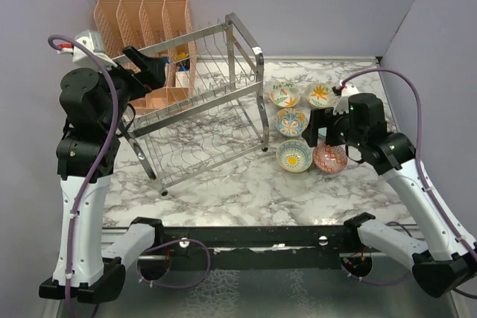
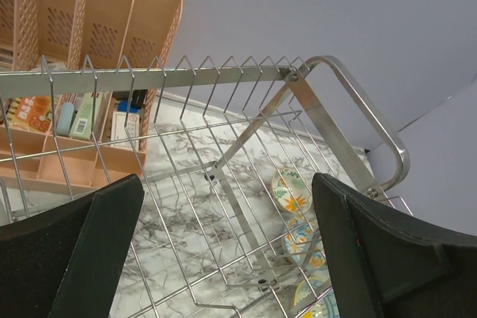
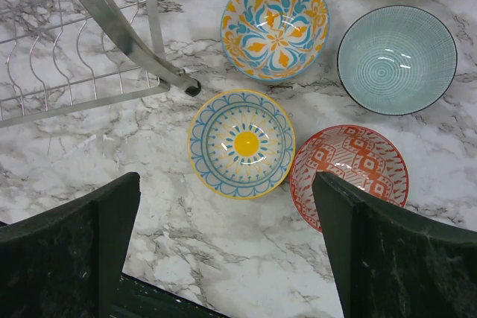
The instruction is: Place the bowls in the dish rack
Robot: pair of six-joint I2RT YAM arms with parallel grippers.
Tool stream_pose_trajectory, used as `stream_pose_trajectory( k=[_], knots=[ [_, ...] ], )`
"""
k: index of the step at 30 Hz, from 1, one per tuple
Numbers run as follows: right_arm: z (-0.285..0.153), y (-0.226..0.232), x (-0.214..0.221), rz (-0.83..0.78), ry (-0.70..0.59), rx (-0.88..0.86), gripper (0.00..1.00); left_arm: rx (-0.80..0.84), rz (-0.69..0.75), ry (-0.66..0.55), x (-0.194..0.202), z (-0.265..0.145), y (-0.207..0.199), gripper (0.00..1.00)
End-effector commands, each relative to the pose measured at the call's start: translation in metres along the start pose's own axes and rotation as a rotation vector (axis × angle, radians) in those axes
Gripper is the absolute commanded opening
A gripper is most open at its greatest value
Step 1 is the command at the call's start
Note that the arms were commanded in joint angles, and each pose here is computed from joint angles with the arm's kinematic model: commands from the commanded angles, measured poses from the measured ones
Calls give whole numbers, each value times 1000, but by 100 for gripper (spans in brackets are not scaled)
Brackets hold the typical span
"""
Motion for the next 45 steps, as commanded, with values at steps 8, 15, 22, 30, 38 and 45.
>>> stream_pose_trajectory(
  k=[8,15,22,30,38,45],
  knots=[
    [-8,-1,-9,15,-100,7,99,450,84,40,7,-16,-69,99],
    [5,-1,13,0,-17,-9,99,546,188,42,13,-26,-78,99],
    [33,17,46,36,97,-131,87,567,171,79,15,-31,-83,99],
    [65,29,84,71,207,-204,77,528,181,69,10,-37,-79,99],
    [87,47,95,-10,247,-156,77,508,214,72,18,-39,-71,99],
    [109,45,109,-13,297,-140,76,472,244,68,19,-42,-63,99]
  ],
)
Point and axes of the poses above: each gripper's point midway between its finger pads, its own z axis out along the fingers, its own y axis along the line the jaws close on, x = y × z, the point moved 1 cm from there along -z, back along the fingers, and after that the axes turned 1 degree about -z, right-handed, at the moved point
